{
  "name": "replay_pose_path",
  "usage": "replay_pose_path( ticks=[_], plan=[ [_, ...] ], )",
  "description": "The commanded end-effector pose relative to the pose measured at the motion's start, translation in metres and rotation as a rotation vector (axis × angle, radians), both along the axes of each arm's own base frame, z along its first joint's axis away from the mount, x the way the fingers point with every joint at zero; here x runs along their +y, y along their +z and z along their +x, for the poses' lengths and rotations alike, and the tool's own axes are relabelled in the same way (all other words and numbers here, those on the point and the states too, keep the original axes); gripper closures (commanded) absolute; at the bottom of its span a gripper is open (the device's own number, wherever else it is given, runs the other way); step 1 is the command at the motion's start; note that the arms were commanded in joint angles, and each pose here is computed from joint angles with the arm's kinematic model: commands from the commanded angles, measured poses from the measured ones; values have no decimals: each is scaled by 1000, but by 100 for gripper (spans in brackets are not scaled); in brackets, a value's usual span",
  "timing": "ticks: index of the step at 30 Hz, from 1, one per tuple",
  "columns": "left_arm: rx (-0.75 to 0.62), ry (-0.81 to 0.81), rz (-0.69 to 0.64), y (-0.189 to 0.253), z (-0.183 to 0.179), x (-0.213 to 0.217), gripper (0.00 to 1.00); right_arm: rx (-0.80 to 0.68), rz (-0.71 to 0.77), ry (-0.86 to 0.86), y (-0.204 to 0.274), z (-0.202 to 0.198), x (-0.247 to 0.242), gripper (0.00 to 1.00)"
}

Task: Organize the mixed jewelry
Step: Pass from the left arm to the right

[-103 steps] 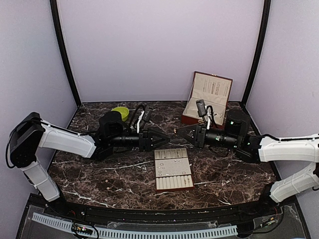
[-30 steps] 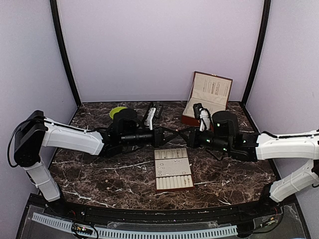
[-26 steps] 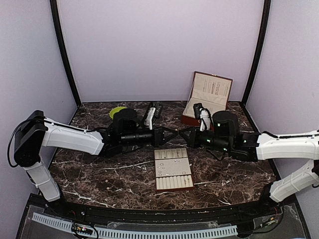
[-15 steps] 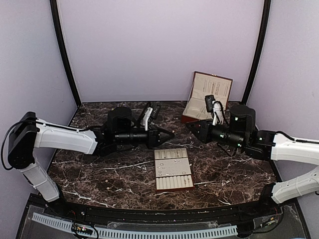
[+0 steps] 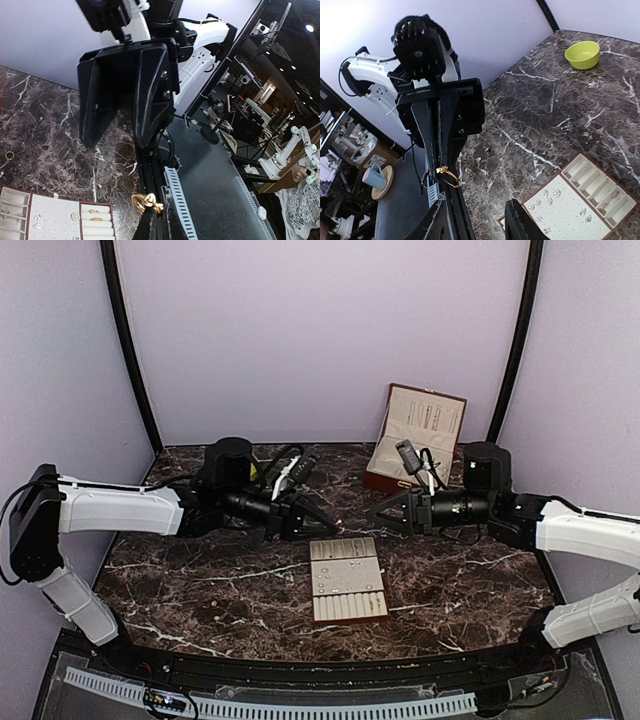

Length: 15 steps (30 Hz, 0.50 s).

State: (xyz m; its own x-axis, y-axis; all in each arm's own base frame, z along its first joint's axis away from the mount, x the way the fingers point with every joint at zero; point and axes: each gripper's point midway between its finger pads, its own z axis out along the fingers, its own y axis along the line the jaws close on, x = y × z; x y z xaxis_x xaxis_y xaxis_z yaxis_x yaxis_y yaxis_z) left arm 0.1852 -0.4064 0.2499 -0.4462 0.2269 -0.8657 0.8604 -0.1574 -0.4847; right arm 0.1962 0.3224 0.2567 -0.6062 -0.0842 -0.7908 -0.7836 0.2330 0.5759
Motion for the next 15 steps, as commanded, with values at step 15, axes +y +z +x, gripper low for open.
replay_pose_path(
  ticks=[15],
  plan=[
    [21,-242,-66,31,-41,5,100,-9,90,361,28,-52,46,70]
  ],
)
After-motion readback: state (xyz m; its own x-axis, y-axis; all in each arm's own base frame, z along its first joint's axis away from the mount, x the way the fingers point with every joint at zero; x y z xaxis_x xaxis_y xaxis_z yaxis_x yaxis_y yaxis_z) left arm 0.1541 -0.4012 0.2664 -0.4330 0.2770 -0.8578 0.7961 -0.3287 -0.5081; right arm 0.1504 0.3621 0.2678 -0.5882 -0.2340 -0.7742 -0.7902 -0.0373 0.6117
